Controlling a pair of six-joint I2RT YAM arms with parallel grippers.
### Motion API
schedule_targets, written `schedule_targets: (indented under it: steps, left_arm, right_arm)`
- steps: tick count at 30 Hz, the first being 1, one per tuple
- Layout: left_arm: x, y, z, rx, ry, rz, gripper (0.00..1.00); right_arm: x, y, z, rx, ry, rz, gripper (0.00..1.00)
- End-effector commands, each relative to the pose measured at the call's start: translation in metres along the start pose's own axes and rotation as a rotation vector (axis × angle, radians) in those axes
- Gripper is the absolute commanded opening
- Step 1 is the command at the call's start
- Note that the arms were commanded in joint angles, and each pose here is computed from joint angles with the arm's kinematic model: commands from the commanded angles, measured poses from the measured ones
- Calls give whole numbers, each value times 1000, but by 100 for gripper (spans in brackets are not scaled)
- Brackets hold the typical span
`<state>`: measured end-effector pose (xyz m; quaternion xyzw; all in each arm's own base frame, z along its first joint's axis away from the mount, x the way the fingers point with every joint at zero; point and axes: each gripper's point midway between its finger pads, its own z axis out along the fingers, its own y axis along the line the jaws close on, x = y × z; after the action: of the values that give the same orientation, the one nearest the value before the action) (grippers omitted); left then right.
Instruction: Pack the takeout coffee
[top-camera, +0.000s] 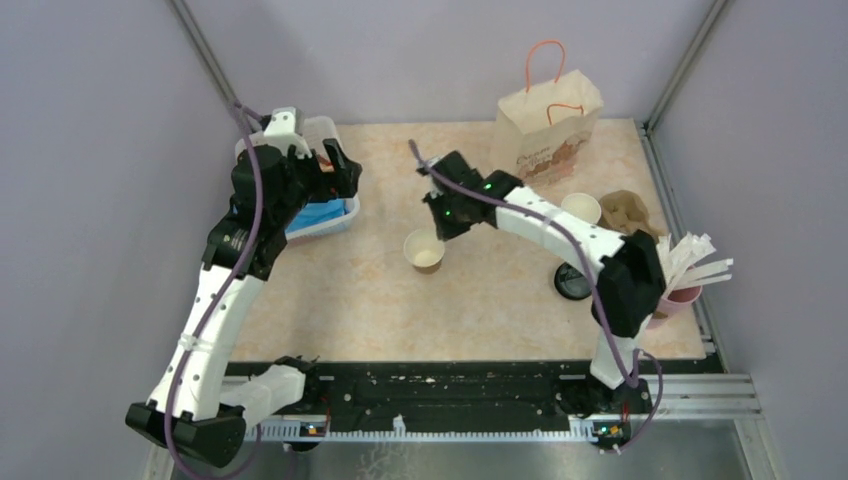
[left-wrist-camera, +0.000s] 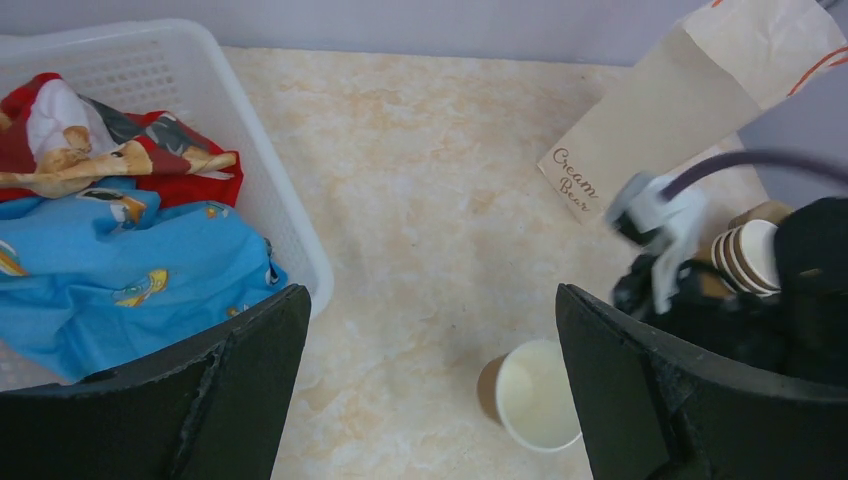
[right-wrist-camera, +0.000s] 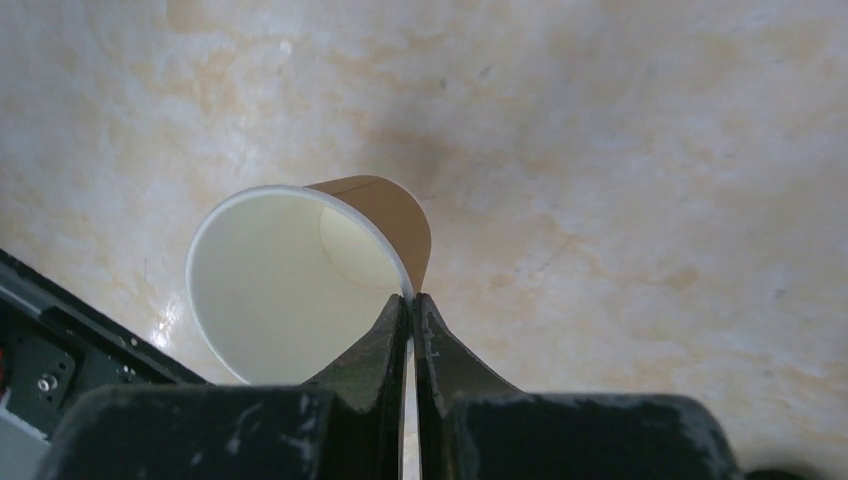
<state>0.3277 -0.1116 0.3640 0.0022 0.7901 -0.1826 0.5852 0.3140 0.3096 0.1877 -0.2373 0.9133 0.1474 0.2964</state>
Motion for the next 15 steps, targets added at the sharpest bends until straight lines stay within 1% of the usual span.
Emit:
schedule_targets:
  steps: [1, 4, 9, 10, 11, 13, 15]
  left_arm:
    - [-7, 12, -17, -71, -49, -16, 98]
    - [-2, 12, -19, -63, -43, -22, 98]
    - [4, 8, -16, -36, -25, -23, 98]
    - [5, 8, -15, -34, -23, -25, 98]
    - [6, 7, -14, -31, -20, -25, 98]
    - [6, 6, -11, -25, -19, -25, 98]
    - [4, 6, -9, -24, -20, -23, 98]
  right_arm:
    - [10, 52, 29, -133, 1, -41, 0]
    - [32, 62, 44, -152, 51, -71, 0]
    - [64, 70, 57, -172, 110, -106, 0]
    - [67, 71, 57, -174, 115, -111, 2]
    - [68, 71, 55, -170, 115, -115, 7]
    - [60, 67, 41, -148, 101, -111, 26]
    - [45, 58, 17, -112, 65, -84, 44]
